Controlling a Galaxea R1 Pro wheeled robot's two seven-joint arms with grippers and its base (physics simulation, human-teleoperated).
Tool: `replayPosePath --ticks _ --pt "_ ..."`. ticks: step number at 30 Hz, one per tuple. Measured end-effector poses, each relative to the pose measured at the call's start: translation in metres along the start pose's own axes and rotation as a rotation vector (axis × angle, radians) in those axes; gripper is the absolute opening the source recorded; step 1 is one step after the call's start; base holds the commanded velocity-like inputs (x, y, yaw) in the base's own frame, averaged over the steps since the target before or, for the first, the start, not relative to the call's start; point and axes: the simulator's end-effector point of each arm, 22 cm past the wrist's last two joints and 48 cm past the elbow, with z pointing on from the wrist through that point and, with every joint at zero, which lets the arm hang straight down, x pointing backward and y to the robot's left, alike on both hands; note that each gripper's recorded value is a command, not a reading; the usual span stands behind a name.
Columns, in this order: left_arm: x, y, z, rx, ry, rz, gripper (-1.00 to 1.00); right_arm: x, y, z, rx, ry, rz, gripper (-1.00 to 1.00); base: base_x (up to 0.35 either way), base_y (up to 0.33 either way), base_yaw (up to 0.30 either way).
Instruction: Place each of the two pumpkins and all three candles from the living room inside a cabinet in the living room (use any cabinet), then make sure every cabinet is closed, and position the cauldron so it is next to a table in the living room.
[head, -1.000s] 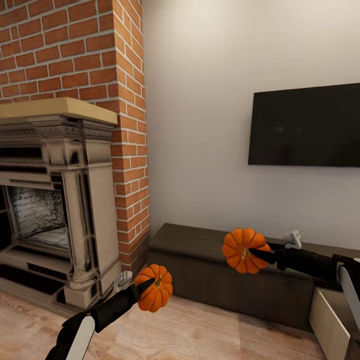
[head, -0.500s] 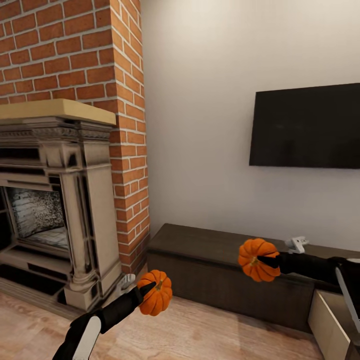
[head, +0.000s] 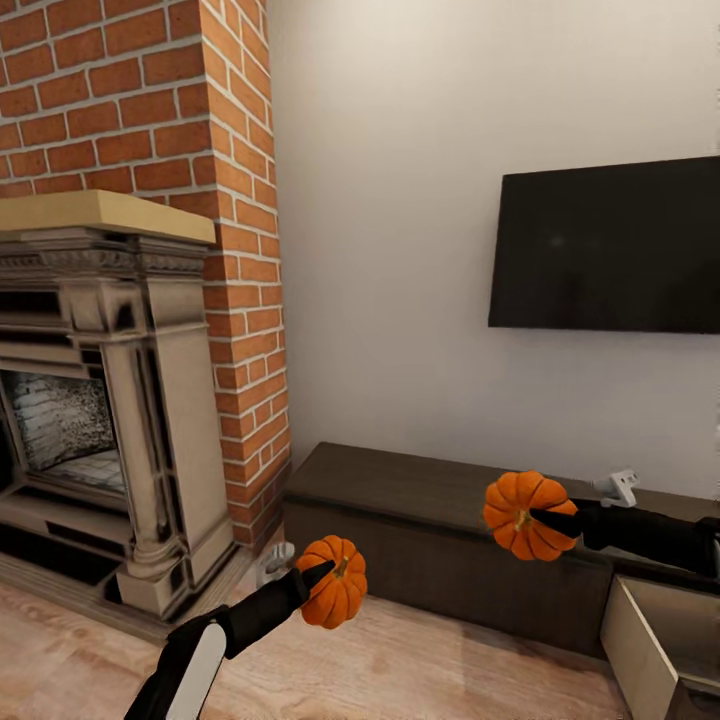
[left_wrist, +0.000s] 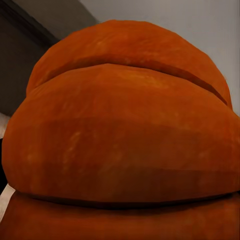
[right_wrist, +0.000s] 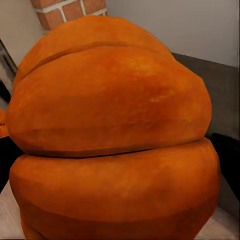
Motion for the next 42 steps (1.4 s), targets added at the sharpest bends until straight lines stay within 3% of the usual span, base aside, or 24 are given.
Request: replayPosePath --ticks 5,16,20,24,29,32,42 --pt "-0.002 -0.004 0.003 0.006 -0.001 -0.002 -1.0 0.002 0.0 0.003 -0.004 0.003 0.013 -1.0 0.0 -0.086 -0.135" --pt "-0.031 -0.036 0.0 0.056 -0.035 -0.005 -1.0 -0.013 -0.003 0.005 -0.003 0.016 0.025 -1.0 0.0 -0.007 -0.175" --pt "-0.053 -0.073 -0.006 0.107 -0.06 0.044 -1.0 -0.025 -0.009 0.004 0.012 0.0 0.023 -1.0 0.0 0.0 -0.136" --pt "-0.069 -0.101 0.005 0.095 -0.039 0.089 -1.0 -0.049 -0.025 -0.007 0.048 -0.059 0.034 -1.0 0.0 0.0 -0.101" --pt "-0.076 -0.129 0.021 0.119 -0.009 0.131 -1.0 -0.057 -0.034 -0.007 0.075 -0.066 0.079 -1.0 0.0 0.0 -0.078" --pt "-0.068 -0.134 0.027 0.125 0.018 0.139 -1.0 -0.054 -0.05 -0.006 0.145 -0.052 0.094 -1.0 0.0 0.0 -0.072" --pt "-0.06 -0.135 0.028 0.109 0.054 0.118 -1.0 -0.068 -0.055 -0.002 0.168 -0.037 0.114 -1.0 0.0 0.0 -0.067"
